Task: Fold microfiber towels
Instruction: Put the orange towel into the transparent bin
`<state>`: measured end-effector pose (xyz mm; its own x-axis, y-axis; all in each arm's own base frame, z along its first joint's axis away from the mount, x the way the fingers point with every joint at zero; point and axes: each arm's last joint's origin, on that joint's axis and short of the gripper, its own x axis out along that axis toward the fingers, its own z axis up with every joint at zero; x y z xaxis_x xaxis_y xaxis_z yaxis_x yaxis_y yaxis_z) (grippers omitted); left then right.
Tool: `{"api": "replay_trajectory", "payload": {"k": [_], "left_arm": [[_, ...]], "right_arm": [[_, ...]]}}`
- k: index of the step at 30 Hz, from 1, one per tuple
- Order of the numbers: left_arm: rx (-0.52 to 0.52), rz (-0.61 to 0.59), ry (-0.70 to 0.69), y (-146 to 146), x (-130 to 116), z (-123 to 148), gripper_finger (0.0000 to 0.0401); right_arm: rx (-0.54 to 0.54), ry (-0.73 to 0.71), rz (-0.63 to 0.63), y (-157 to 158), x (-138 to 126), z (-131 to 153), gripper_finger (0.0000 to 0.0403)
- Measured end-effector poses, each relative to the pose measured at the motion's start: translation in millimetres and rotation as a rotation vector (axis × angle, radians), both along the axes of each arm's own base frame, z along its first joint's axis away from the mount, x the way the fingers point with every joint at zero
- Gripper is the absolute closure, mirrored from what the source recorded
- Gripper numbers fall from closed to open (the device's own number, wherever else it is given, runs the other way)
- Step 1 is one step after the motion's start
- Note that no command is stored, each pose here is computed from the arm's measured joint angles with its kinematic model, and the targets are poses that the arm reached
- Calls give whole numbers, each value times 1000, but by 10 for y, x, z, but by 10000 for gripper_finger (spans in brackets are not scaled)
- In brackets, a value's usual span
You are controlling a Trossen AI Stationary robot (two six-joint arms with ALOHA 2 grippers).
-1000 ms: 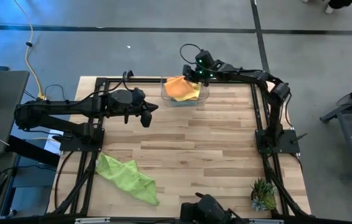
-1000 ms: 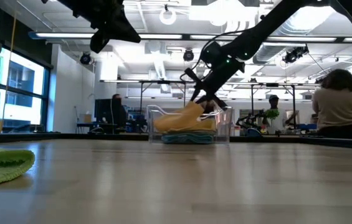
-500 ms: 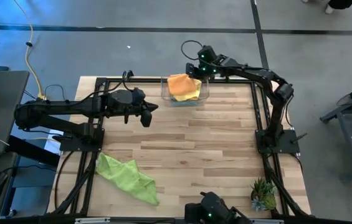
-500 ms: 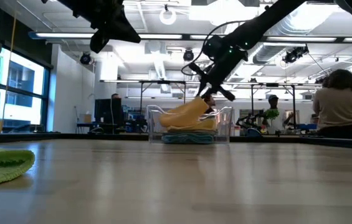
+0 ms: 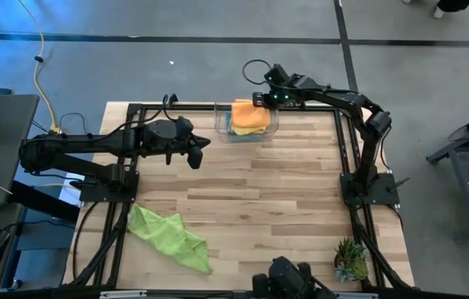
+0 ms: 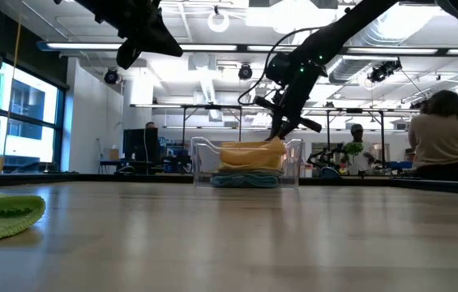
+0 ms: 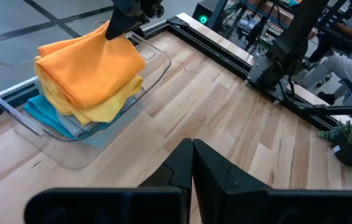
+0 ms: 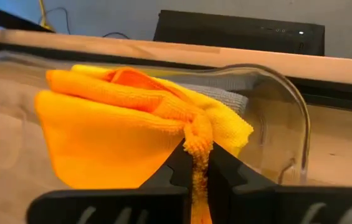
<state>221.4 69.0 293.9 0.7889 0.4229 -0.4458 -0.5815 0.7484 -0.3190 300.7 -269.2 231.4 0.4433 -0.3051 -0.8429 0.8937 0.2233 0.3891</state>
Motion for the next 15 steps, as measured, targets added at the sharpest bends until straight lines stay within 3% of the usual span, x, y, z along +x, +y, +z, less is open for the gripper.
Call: {"api": "replay_trajectory", "payload": {"k": [3,7,11,13,15], "left_arm": [[-3,1,-2,0,0,0,401],[-6,3,-3,-1,0,0,401],[-8,1,-4,-1,0,0,401],[-10,1,-5,-1,1,0,401],[-10,1,-5,-1,1,0,401]], "right_arm": [[-8,24,49,10,-8,-8,361],[-2,66,94,0,-48,46,286],[-55,116,169,-70,-88,356,219],[-119,127,227,-94,-87,579,208],[-191,139,274,-59,-31,730,221]]}}
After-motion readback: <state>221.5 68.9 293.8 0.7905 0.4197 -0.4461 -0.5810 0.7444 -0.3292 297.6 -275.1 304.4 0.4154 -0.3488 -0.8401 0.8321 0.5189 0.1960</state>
